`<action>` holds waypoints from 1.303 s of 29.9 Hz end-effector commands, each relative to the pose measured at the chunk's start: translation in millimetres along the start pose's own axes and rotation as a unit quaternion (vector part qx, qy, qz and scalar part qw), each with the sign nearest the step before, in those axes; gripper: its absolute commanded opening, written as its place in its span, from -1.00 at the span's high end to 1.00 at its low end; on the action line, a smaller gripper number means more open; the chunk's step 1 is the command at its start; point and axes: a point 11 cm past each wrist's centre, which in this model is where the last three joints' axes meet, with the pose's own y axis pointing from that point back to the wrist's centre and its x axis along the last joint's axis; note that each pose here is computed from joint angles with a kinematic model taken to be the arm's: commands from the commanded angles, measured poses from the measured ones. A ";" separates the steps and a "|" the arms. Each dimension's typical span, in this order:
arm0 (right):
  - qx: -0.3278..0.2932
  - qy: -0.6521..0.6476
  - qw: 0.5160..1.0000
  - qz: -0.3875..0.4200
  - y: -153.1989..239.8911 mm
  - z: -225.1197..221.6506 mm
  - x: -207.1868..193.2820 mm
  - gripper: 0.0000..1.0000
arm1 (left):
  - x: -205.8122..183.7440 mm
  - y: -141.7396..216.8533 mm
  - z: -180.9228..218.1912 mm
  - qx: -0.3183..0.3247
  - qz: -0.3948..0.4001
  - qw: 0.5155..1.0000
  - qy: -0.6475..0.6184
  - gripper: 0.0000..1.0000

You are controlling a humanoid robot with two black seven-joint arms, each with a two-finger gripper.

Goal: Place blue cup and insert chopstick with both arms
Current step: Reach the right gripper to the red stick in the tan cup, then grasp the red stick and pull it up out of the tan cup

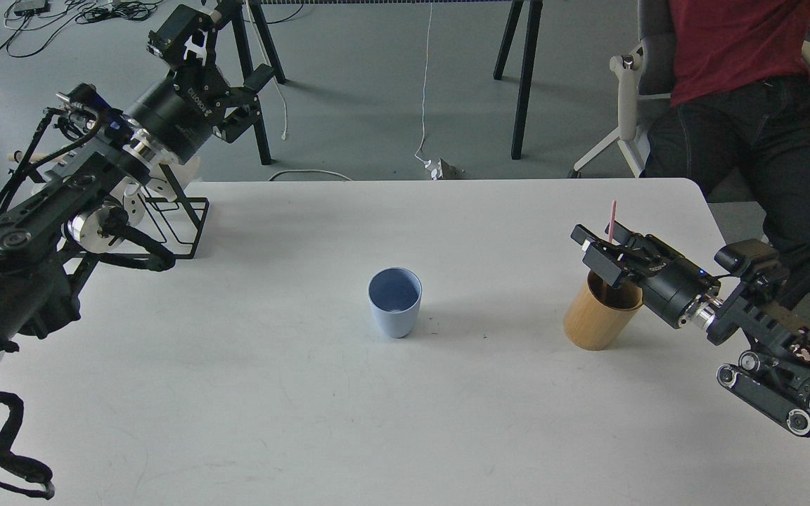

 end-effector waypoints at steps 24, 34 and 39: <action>0.012 0.015 1.000 0.007 -8.8 -7.2 0.4 0.83 | 3.6 2.5 1.0 0.001 0.004 1.000 -0.002 -0.97; 0.003 0.041 0.999 0.033 3.5 4.5 24.0 1.00 | 3.6 2.5 1.0 0.001 0.004 1.000 -0.002 -0.97; 0.008 0.052 0.996 0.073 17.3 5.3 69.5 1.00 | 3.0 2.1 0.7 0.000 0.004 1.000 -0.001 -0.97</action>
